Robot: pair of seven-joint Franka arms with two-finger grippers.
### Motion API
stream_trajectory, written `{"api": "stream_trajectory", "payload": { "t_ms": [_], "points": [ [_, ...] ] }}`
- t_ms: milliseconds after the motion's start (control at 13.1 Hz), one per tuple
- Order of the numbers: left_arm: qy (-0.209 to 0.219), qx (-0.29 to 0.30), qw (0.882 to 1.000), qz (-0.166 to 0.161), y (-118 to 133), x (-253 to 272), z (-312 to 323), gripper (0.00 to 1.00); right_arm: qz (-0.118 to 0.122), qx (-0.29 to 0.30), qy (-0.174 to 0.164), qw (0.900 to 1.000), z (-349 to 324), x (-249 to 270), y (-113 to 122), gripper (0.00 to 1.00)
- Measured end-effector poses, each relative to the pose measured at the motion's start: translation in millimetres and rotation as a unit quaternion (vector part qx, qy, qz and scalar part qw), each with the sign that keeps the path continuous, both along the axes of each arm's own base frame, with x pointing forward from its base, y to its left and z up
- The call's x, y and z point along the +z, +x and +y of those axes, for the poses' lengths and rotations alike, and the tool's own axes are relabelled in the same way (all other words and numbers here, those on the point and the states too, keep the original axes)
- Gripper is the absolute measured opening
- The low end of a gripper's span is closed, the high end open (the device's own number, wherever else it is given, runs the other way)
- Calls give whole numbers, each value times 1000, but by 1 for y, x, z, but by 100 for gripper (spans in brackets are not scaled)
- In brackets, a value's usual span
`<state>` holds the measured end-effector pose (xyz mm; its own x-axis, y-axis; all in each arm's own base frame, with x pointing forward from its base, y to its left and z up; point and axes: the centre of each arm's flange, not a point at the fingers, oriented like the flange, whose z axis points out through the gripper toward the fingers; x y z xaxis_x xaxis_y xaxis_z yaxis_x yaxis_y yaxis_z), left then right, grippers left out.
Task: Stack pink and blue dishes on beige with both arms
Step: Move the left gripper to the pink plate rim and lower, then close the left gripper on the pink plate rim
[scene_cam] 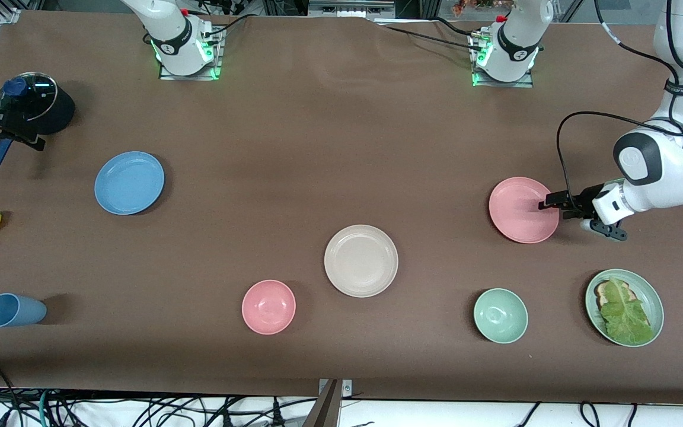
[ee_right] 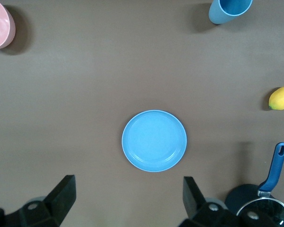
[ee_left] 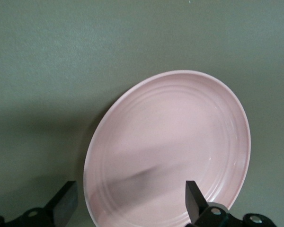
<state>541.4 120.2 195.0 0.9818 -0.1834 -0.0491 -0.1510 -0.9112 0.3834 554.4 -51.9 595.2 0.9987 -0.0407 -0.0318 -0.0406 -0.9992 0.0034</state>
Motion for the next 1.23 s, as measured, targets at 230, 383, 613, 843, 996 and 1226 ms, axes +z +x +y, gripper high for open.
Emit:
{"api": "stream_trajectory", "payload": {
  "t_ms": [230,383,613,843,996,1226],
  "points": [
    [-9,-14,1000,-12,-4,-2,6,100,9,0,1,1000,0,-1,-2,100],
    [-9,-20,1000,-19,-6,-3,11,100,10,0,1,1000,0,-2,-2,100],
    [3,-18,999,-28,-11,-10,12,100,11,0,1,1000,0,-2,-2,100],
    [4,-11,1000,-29,-18,-16,10,100,11,0,1,1000,0,-2,-2,100],
    [0,-7,1000,-29,-18,-17,8,81,11,0,1,1000,0,-2,-2,100],
    [0,-7,1000,-29,-18,-18,8,44,11,0,1,1000,0,-2,-3,100]
  ]
}}
